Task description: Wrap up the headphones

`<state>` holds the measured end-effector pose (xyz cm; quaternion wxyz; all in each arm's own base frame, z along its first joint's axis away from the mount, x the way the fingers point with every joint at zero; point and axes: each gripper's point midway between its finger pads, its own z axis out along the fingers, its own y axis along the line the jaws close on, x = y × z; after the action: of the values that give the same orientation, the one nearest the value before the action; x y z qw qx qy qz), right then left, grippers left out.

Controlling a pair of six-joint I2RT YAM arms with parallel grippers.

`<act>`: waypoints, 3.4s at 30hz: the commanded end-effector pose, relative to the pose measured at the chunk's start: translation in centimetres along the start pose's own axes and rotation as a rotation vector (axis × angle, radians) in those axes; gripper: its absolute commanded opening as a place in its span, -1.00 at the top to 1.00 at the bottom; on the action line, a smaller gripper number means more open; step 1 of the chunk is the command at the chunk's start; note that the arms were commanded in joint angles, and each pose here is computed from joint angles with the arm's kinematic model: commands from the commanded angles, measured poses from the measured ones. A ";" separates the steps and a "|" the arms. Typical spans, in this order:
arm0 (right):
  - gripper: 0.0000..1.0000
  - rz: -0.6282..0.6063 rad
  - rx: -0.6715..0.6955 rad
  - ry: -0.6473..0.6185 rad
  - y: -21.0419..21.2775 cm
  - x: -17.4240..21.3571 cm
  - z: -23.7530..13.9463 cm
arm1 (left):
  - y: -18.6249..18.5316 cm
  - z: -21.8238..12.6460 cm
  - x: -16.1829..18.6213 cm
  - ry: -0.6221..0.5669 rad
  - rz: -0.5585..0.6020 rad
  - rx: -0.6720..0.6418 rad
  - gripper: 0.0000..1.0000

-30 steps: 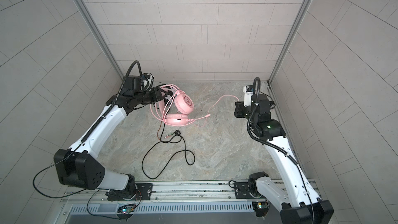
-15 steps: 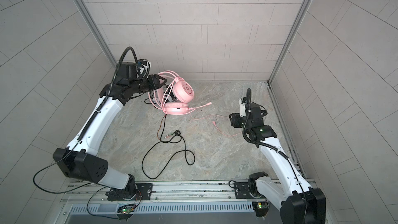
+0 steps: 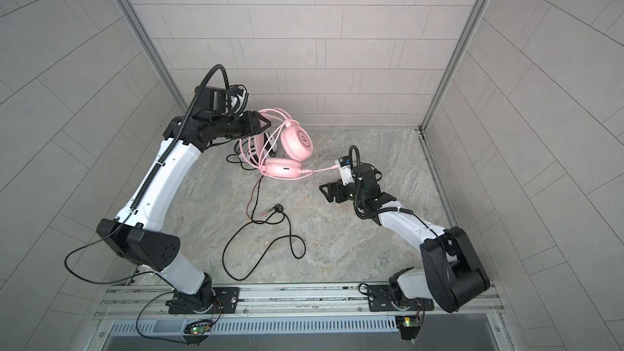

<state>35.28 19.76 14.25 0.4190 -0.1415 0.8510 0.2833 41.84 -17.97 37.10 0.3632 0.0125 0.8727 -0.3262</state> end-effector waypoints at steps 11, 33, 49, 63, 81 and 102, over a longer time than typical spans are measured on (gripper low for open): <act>-0.99 -0.162 -0.092 -0.115 1.9 -1.2 7.3 | -2.5 -1.9 -1.2 0.004 -0.009 0.034 1.00; -0.99 -0.195 -0.073 -0.104 3.5 -1.1 4.2 | -2.0 -1.9 -1.5 0.015 0.014 0.000 1.00; -0.99 -0.270 -0.076 -0.048 3.7 -2.3 4.8 | -2.8 -2.8 -1.6 0.008 0.020 0.019 1.00; 0.80 -0.053 -0.253 -0.046 4.8 1.0 8.6 | -3.5 -3.2 -3.6 -0.079 -0.022 0.078 1.00; 1.00 0.051 -0.242 0.045 7.6 7.9 6.8 | -4.5 -4.0 -8.7 -0.316 -0.158 0.191 1.00; 0.82 0.179 -0.483 -0.199 17.2 1.5 4.0 | 0.0 -4.0 -8.6 -0.573 -0.382 0.105 1.00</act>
<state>28.67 35.30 15.14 0.4178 -0.1628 0.7536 0.4806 46.38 -14.25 38.13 0.4673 -0.2066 0.7823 -0.3563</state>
